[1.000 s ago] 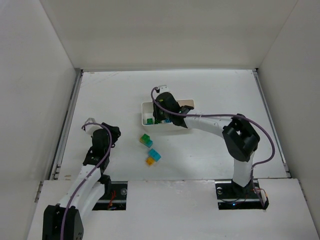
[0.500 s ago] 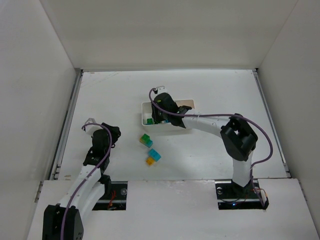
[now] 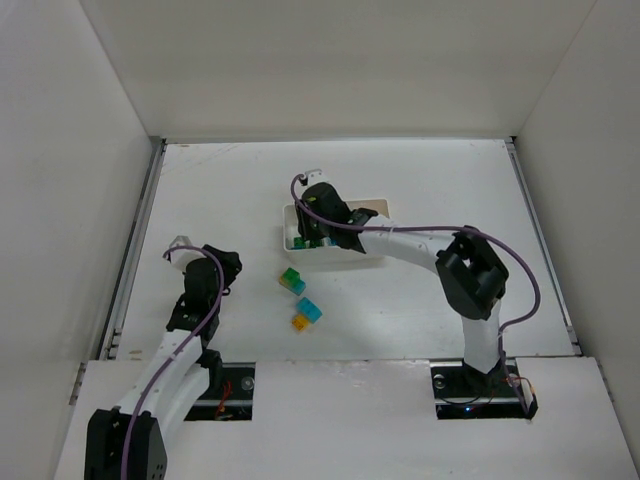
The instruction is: Sort the legos into containers by color
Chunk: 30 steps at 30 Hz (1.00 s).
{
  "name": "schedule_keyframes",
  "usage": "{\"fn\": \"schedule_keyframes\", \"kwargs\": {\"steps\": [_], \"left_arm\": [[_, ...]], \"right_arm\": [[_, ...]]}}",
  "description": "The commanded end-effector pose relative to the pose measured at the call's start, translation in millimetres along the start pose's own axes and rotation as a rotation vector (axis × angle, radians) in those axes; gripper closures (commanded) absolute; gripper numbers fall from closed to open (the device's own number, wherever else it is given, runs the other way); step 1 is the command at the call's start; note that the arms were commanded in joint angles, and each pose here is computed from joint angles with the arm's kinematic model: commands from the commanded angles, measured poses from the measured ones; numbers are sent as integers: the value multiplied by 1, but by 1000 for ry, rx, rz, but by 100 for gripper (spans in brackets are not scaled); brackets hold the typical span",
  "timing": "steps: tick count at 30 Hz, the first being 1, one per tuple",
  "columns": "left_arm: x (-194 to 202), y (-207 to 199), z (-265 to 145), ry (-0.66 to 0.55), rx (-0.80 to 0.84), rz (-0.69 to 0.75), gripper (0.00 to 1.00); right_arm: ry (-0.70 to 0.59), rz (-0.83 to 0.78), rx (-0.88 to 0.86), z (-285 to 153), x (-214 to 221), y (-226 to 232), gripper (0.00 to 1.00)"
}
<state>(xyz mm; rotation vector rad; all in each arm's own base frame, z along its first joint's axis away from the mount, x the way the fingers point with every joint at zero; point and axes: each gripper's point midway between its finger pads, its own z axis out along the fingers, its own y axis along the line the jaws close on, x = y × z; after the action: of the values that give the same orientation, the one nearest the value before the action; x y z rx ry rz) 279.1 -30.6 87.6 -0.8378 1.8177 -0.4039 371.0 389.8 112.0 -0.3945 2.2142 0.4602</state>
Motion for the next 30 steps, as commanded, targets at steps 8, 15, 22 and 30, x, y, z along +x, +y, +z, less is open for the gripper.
{"fn": "schedule_keyframes", "kwargs": {"steps": [8,15,22,30], "left_arm": [[-5,-14,0,-21,54,-15,58],[-3,-17,-1,-14,67,-14,58],[-2,-19,-2,-7,77,-17,58],[-3,-20,-2,-10,82,-26,58]], "right_arm": [[113,-98,-49,16,21,29,46],[230,-149,-13,22,43,25,35],[328,-187,22,28,64,18,31],[399,-173,-9,33,87,18,51]]}}
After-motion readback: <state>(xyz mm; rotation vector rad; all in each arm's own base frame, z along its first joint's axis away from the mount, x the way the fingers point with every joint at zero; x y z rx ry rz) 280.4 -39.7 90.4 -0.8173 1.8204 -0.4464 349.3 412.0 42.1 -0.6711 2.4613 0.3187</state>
